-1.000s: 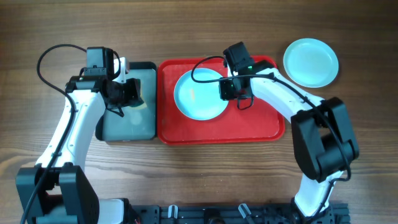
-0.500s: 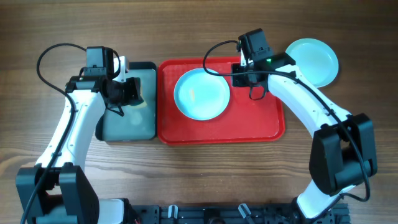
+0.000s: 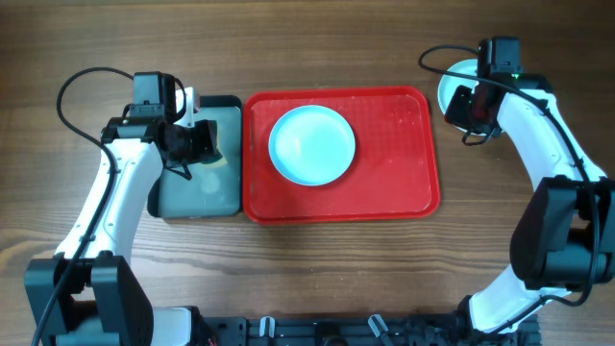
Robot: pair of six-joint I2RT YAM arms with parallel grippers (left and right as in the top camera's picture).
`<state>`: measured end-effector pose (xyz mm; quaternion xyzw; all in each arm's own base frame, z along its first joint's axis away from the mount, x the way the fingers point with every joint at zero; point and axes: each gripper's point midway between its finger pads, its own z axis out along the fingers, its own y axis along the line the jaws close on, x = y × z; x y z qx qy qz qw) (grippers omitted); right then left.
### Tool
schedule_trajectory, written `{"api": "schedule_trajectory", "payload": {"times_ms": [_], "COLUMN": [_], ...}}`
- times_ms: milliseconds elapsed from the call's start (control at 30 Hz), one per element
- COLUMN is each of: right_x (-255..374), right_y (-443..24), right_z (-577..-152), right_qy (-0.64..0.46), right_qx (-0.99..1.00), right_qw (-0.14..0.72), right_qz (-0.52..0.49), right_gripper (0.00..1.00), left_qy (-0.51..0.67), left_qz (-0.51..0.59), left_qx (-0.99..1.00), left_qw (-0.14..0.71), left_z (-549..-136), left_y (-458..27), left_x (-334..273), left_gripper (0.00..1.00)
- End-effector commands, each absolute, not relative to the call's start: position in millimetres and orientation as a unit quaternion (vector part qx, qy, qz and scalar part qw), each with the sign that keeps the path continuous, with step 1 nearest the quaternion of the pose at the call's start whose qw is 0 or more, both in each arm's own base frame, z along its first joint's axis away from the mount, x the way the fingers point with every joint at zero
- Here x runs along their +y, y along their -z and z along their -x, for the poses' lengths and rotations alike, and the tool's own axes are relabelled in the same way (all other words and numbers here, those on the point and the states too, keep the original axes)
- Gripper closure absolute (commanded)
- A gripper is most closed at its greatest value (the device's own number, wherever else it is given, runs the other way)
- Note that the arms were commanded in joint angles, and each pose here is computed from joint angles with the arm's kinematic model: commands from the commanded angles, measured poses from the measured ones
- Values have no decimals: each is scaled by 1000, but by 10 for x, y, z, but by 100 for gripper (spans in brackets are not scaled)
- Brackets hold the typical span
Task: Clean dirty plates on tray and stack at the side
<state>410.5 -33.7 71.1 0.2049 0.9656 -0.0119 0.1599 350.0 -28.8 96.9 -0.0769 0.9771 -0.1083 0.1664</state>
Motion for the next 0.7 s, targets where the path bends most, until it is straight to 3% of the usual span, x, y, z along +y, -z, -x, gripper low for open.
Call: {"api": "schedule_trajectory", "payload": {"times_ms": [0,367,667], "right_x": [-328,17,13], "right_y": [-506,-241,-85], "right_z": [-3907,-3491,-3465], "right_qy": [20,-61,-61], "right_qx": [968,974,970], "right_qw": [128,40,48], "right_qz": [-213,-216,-229], "right_gripper": [96,96,96], "left_qy": [112,111,111], "left_qz": [64,65,65], "left_qx": [977,978,978], "left_qw": [170,165,165], "left_z": [-3480,-3456,-3457], "left_y": [-1006,-997,-998], "left_x": [-317,-316,-316], "left_gripper": [96,96,96]}}
